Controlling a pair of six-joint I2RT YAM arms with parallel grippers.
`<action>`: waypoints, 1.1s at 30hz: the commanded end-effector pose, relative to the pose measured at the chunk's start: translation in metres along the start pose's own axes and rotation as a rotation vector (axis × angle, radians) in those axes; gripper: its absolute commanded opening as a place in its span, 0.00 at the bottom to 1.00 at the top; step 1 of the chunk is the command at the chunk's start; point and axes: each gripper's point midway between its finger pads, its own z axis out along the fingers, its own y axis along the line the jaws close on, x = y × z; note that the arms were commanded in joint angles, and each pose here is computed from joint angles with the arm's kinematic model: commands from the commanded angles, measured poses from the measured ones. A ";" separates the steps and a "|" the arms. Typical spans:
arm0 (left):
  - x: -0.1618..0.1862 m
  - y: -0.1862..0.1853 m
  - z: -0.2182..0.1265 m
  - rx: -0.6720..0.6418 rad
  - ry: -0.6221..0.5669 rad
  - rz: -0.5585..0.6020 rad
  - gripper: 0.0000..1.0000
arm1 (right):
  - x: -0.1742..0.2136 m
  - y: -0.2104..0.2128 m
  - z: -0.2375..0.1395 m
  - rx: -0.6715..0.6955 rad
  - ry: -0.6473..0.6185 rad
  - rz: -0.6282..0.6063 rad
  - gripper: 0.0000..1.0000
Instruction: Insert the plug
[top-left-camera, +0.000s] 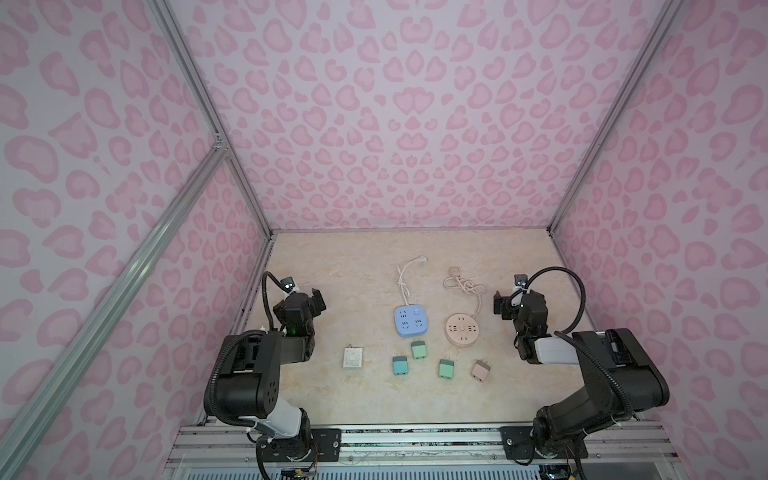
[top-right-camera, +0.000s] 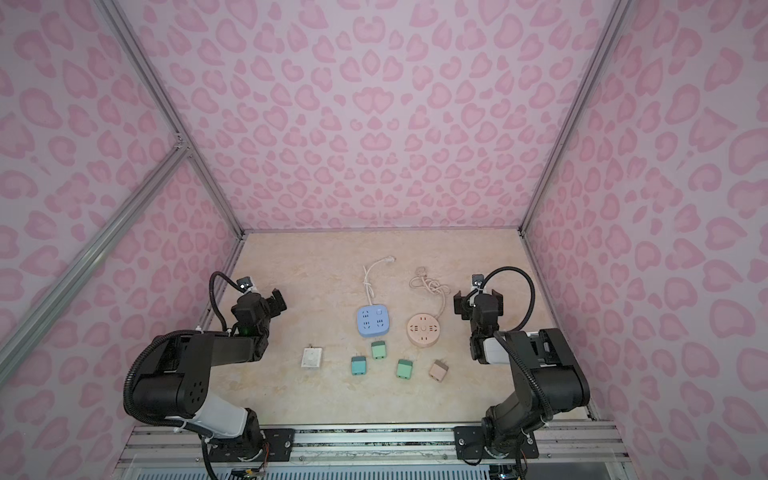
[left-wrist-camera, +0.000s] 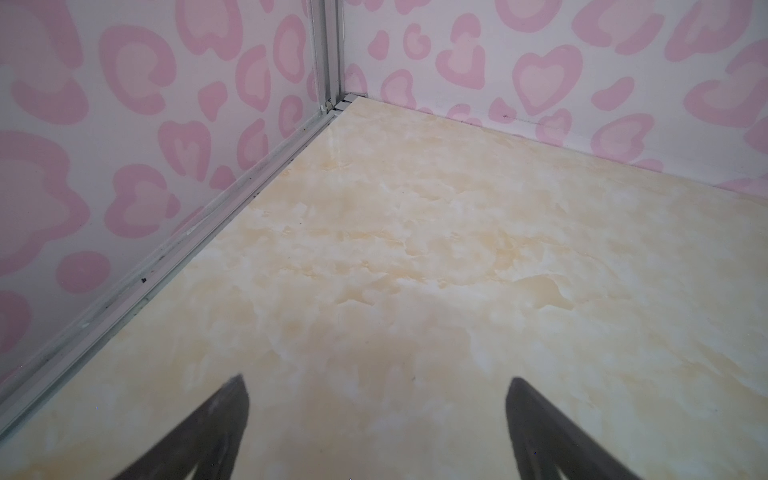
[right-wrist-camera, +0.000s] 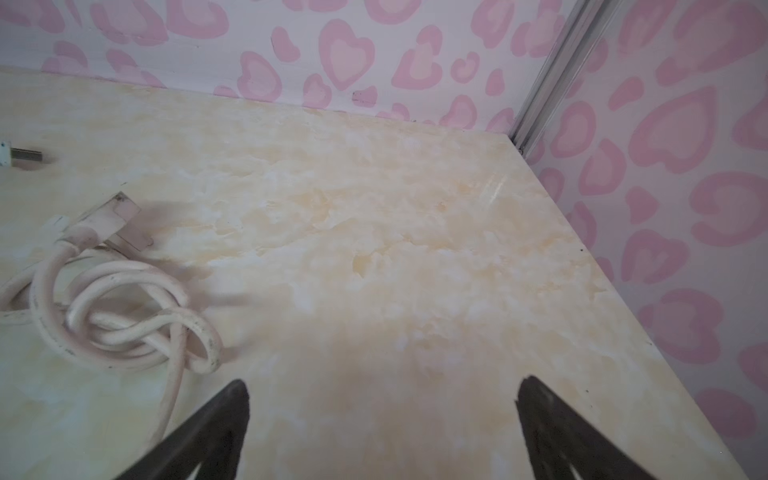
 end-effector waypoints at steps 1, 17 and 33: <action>-0.007 -0.001 -0.001 0.008 -0.028 -0.005 0.98 | -0.001 0.000 0.000 0.002 -0.008 0.003 1.00; -0.007 -0.001 -0.001 0.009 -0.023 -0.007 0.98 | -0.001 0.000 0.000 0.000 -0.006 0.004 1.00; -0.009 -0.004 -0.002 0.018 -0.032 0.008 0.98 | -0.004 -0.001 -0.001 0.008 -0.014 0.003 1.00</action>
